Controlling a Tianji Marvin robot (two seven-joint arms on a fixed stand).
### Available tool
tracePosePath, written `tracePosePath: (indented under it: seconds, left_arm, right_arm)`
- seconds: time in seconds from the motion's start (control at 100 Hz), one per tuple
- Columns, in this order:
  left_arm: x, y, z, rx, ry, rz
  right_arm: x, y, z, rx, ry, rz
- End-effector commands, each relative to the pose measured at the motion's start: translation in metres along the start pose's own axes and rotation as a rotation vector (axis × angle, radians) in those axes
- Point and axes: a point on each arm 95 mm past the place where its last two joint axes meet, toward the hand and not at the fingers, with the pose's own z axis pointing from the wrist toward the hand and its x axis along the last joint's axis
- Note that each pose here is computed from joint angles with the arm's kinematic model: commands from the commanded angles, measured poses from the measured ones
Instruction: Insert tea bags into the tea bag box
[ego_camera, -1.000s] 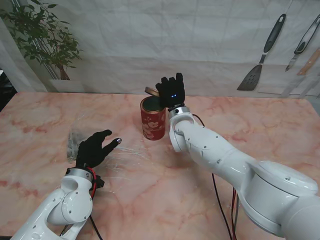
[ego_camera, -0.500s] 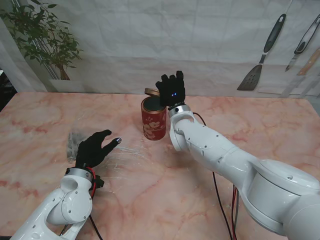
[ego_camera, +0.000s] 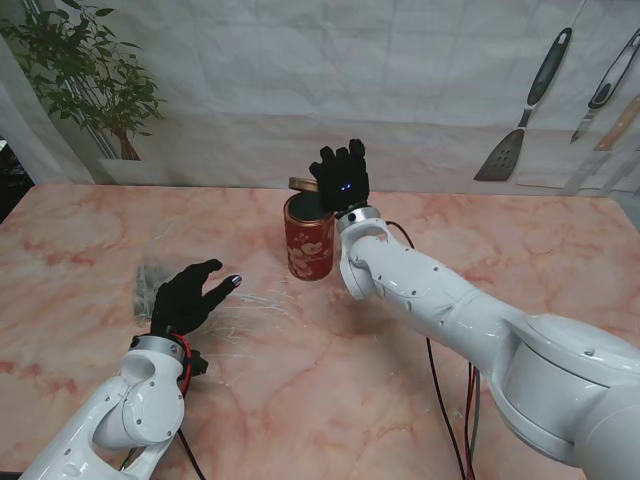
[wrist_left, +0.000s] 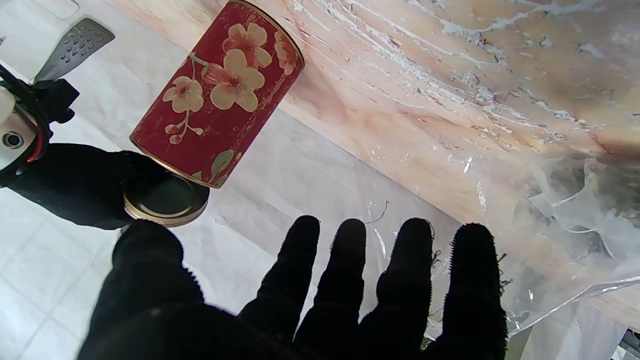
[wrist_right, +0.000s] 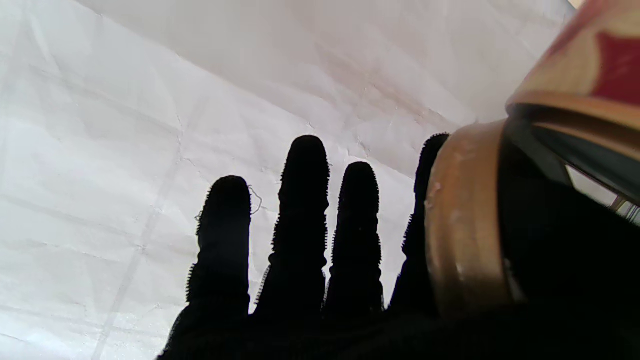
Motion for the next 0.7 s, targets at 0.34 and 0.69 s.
tracePosePath:
  seconds: [0.34, 0.69]
  left_arm:
    - [0.0011, -0.0001, 0.0014, -0.009, 0.0, -0.013]
    - [0.0014, -0.0002, 0.0017, -0.005, -0.002, -0.014]
  right_arm:
    - [-0.0037, 0.0012, 0.0014, 0.027, 0.026, -0.032]
    - [-0.0085, 0.0017, -0.0002, 0.042, 0.048, -0.028]
